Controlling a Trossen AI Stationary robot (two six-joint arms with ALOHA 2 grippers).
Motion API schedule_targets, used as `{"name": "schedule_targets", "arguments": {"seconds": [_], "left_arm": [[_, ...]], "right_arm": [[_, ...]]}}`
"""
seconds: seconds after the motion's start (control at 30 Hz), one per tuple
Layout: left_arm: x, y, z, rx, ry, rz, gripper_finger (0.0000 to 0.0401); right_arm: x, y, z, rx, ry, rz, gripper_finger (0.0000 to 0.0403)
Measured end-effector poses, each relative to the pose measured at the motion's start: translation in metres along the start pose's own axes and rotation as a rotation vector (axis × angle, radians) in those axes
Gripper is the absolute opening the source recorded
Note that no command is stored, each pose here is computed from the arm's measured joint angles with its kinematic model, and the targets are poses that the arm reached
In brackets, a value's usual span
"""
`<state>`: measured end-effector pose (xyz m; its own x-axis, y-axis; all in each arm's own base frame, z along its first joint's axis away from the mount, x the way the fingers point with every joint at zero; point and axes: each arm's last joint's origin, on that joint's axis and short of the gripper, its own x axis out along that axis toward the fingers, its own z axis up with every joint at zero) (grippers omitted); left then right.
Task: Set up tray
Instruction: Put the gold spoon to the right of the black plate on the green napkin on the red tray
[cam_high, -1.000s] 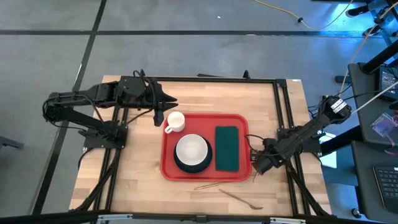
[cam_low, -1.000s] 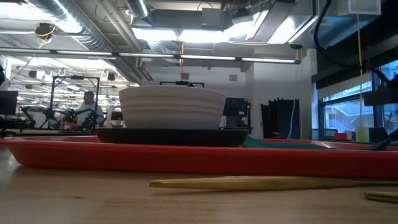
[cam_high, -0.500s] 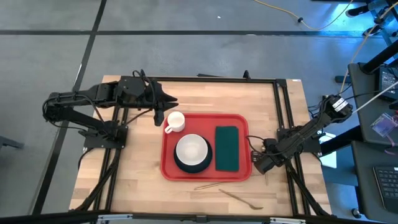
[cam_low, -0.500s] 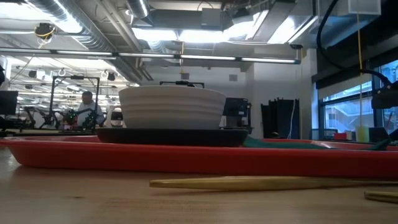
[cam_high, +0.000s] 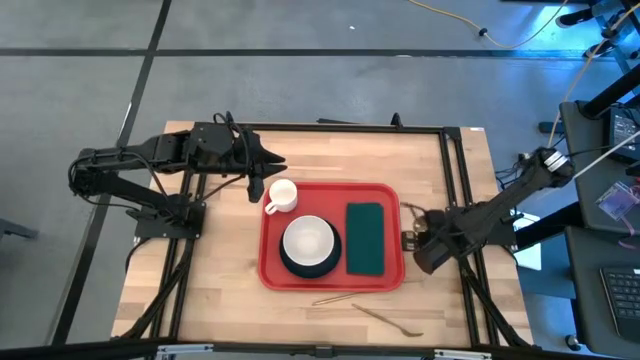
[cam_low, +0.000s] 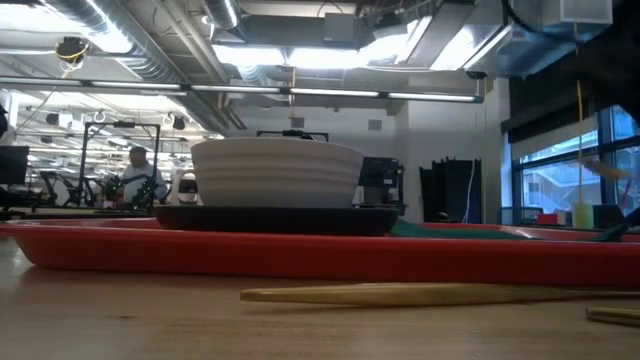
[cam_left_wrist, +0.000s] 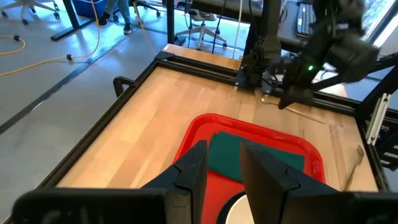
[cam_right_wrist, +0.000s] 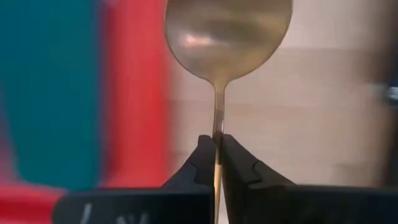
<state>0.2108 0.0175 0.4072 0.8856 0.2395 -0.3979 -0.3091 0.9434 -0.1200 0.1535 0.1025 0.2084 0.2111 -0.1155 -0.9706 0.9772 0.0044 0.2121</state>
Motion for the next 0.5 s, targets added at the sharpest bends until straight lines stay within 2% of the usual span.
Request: {"name": "schedule_targets", "arguments": {"seconds": [0.07,0.17,0.33,0.5], "left_arm": [[0.000,0.000,0.000,0.001,-0.001,0.000,0.0088],[0.000,0.000,0.000,0.014,-0.001,0.000,0.0088],[0.000,0.000,0.000,0.018,-0.001,0.000,0.0088],[0.000,0.000,0.000,0.018,-0.001,0.000,0.0088]], "right_arm": [[-0.014,0.012,0.003,0.019,-0.010,0.085,0.0004],[-0.027,0.032,0.011,0.040,-0.032,0.143,0.0002],[-0.028,0.068,0.025,0.027,-0.044,0.144,0.0002],[-0.013,0.103,0.042,0.009,0.012,0.126,0.0002]]}}
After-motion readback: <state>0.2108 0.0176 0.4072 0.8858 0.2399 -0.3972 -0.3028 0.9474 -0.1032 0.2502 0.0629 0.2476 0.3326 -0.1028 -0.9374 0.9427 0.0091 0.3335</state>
